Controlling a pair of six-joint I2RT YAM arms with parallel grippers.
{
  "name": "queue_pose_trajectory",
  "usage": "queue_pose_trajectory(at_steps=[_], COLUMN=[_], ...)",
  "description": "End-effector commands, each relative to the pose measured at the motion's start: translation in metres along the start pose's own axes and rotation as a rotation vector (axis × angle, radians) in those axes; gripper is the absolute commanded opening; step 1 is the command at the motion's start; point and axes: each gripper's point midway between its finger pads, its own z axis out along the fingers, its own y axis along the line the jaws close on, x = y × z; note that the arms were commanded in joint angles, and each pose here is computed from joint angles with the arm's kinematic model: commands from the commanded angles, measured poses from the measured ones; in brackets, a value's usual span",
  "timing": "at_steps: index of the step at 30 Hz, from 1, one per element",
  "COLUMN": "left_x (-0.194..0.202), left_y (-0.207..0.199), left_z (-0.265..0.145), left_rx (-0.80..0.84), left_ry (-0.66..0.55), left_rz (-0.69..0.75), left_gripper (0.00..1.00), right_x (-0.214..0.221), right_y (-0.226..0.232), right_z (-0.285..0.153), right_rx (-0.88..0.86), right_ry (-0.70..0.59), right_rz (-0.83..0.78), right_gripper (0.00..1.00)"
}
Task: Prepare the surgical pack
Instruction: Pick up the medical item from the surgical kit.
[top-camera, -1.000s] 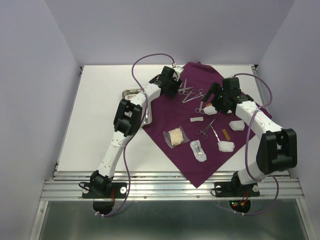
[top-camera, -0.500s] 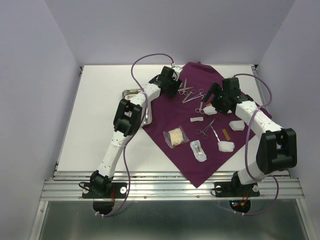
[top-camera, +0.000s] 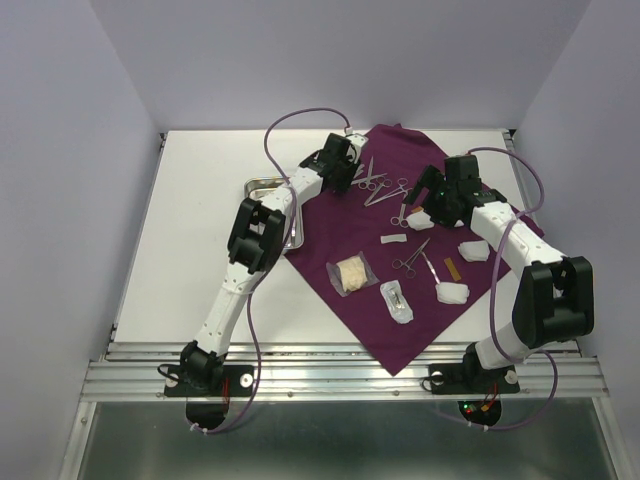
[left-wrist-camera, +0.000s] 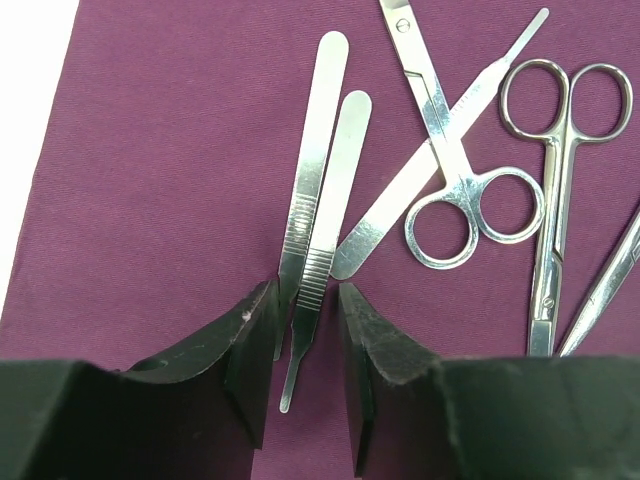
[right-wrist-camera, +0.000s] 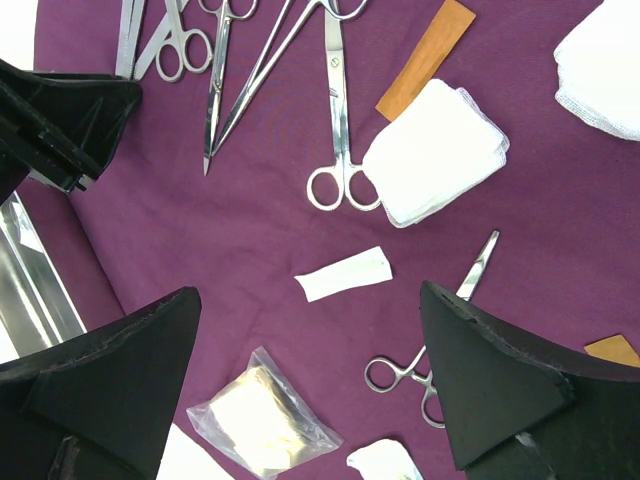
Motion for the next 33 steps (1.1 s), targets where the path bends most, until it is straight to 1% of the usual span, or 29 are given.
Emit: queue_pose_trajectory(at_steps=[1,3,4,7,8,11,16,19,20,21,23,25,26,27,28,30,33], left_x=[0.036,0.037,0.04,0.04,0.039,0.037,0.032,0.035,0.03,0.029,0.031,0.017,0.023,0.012,0.017,0.004,-0.003], left_y=[-0.004,-0.005,-0.006,-0.008,-0.009,-0.008,-0.008,-0.008,-0.009,-0.009,-0.011,-0.013,-0.014,-0.014,-0.014,-0.015,-0.017], left_z=[0.003,0.003,0.003,0.0,-0.003,-0.007,-0.017,-0.023,-0.028,-0.03,-0.036,-0.053,-0.052,-0.063,-0.066,-0.082,-0.098], left_rx=[0.016,0.02,0.025,0.034,0.035,0.027,0.026,0.026,0.027,0.027,0.034,0.042,0.044,0.045,0.042,0.045,0.059], left_ry=[0.104,0.109,0.115,0.119,0.119,0.119,0.115,0.124,0.115,0.113,0.12,0.091,0.103,0.077,0.088,0.058,0.033], left_rz=[-0.011,-0.013,-0.015,-0.019,-0.019,-0.019,-0.023,-0.025,-0.026,-0.029,-0.036,-0.047,-0.051,-0.053,-0.059,-0.064,-0.073], left_gripper=[0.4,0.39,0.36,0.27,0.23,0.21,0.13,0.07,0.05,0.0,0.0,0.0,0.0,0.0,0.0,0.0,0.0], right_x=[-0.005,-0.005,-0.005,-0.006,-0.005,-0.006,-0.008,-0.01,-0.01,-0.011,-0.011,-0.011,-0.011,-0.011,-0.011,-0.012,-0.012], right_y=[-0.003,-0.003,-0.002,-0.002,-0.002,-0.002,0.0,0.002,0.002,0.003,0.003,0.004,0.004,0.004,0.004,0.005,0.005], right_z=[-0.004,-0.005,-0.005,-0.006,-0.006,-0.007,-0.009,-0.01,-0.01,-0.01,-0.011,-0.011,-0.011,-0.012,-0.012,-0.013,-0.014], right_rx=[0.004,0.004,0.002,0.0,0.001,0.0,-0.006,-0.013,-0.012,-0.015,-0.017,-0.018,-0.019,-0.02,-0.021,-0.023,-0.027], right_ry=[-0.024,-0.024,-0.027,-0.029,-0.028,-0.031,-0.036,-0.041,-0.04,-0.041,-0.041,-0.042,-0.041,-0.043,-0.044,-0.046,-0.051], right_rz=[0.012,0.014,0.014,0.017,0.017,0.019,0.02,0.02,0.02,0.02,0.02,0.023,0.022,0.022,0.022,0.02,0.02], right_gripper=[0.95,0.95,0.95,0.95,0.95,0.95,0.95,0.95,0.95,0.95,0.95,0.95,0.95,0.95,0.95,0.95,0.95])
